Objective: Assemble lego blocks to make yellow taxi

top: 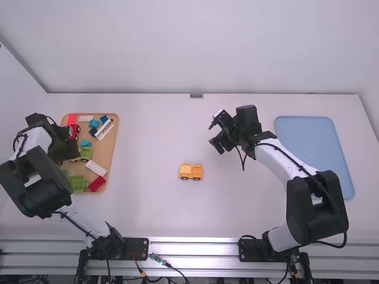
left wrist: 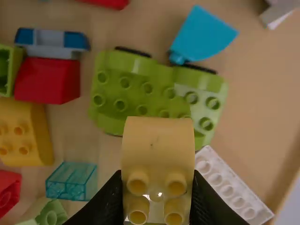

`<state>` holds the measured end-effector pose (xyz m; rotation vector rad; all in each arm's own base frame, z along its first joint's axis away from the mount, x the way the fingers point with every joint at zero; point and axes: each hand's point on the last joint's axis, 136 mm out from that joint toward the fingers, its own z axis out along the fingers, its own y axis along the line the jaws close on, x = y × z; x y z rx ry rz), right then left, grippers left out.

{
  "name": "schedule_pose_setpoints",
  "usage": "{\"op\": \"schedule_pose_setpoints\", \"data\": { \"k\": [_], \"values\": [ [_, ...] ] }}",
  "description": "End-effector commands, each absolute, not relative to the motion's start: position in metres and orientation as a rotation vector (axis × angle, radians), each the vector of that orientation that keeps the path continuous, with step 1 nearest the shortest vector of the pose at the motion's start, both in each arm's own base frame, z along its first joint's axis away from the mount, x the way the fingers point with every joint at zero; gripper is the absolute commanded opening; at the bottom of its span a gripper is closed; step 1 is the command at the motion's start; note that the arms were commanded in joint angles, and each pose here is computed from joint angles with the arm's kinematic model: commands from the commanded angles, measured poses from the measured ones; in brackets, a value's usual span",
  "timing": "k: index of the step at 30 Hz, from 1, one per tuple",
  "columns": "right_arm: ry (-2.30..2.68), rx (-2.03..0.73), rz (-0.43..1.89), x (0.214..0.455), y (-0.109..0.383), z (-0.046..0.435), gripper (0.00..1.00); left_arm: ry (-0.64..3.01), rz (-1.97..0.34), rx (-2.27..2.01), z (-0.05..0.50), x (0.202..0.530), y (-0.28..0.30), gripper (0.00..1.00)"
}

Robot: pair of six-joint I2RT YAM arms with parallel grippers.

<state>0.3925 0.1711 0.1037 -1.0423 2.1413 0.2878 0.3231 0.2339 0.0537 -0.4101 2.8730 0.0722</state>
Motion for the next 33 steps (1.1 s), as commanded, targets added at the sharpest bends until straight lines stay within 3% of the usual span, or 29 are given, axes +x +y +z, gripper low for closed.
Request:
{"op": "schedule_pose_setpoints", "data": {
  "k": [1,5,14,26,33],
  "values": [
    [2.083,-1.001,0.267,0.400,0.168,0.135,0.99,2.849,0.073,-0.274,0.070,0.340,0.209,0.02],
    [2.098,-0.940,0.268,0.401,0.157,0.143,0.99,2.821,0.069,-0.098,0.083,0.357,0.170,0.02],
    [2.206,-0.802,0.256,0.403,0.114,0.137,0.99,2.610,-0.078,0.688,0.114,0.393,0.015,0.02],
    [2.363,-0.513,0.244,0.402,0.048,0.124,0.99,2.300,-0.211,1.388,0.118,0.368,-0.144,0.02],
    [2.340,-0.457,0.216,0.393,0.030,0.123,0.99,2.192,-0.202,1.570,0.110,0.353,-0.189,0.02]
  ]
}}
